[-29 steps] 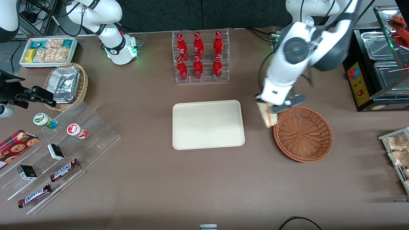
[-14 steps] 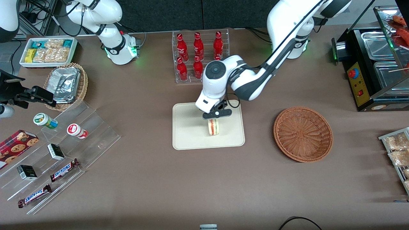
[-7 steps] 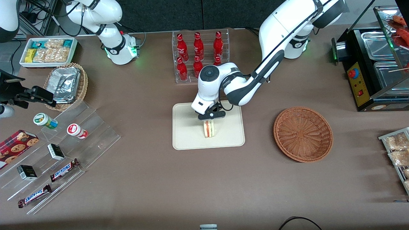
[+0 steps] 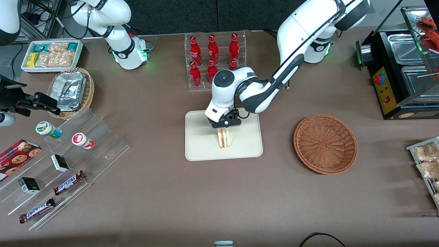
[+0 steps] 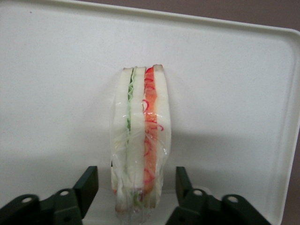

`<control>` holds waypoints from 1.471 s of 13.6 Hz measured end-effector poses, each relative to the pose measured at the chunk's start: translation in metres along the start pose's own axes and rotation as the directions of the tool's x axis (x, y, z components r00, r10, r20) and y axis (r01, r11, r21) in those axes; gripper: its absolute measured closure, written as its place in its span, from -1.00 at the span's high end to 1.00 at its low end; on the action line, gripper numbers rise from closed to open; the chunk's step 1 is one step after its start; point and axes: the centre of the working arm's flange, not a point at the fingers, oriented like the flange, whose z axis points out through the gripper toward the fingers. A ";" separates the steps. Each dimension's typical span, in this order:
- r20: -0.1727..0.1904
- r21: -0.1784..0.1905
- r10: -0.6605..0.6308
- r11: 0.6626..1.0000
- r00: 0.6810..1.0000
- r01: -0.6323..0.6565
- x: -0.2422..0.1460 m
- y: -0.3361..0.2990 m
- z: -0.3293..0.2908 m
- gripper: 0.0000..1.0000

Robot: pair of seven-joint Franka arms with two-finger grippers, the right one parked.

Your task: Place sandwich from basket to tray

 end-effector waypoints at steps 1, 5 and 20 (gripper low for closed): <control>-0.004 0.007 -0.006 1.000 1.000 0.006 0.004 0.000 -0.005 0.80; -0.021 0.049 -0.101 0.994 0.995 0.102 0.037 -0.008 -0.066 1.00; -0.022 0.189 -0.262 0.947 0.965 0.261 0.130 -0.154 -0.248 1.00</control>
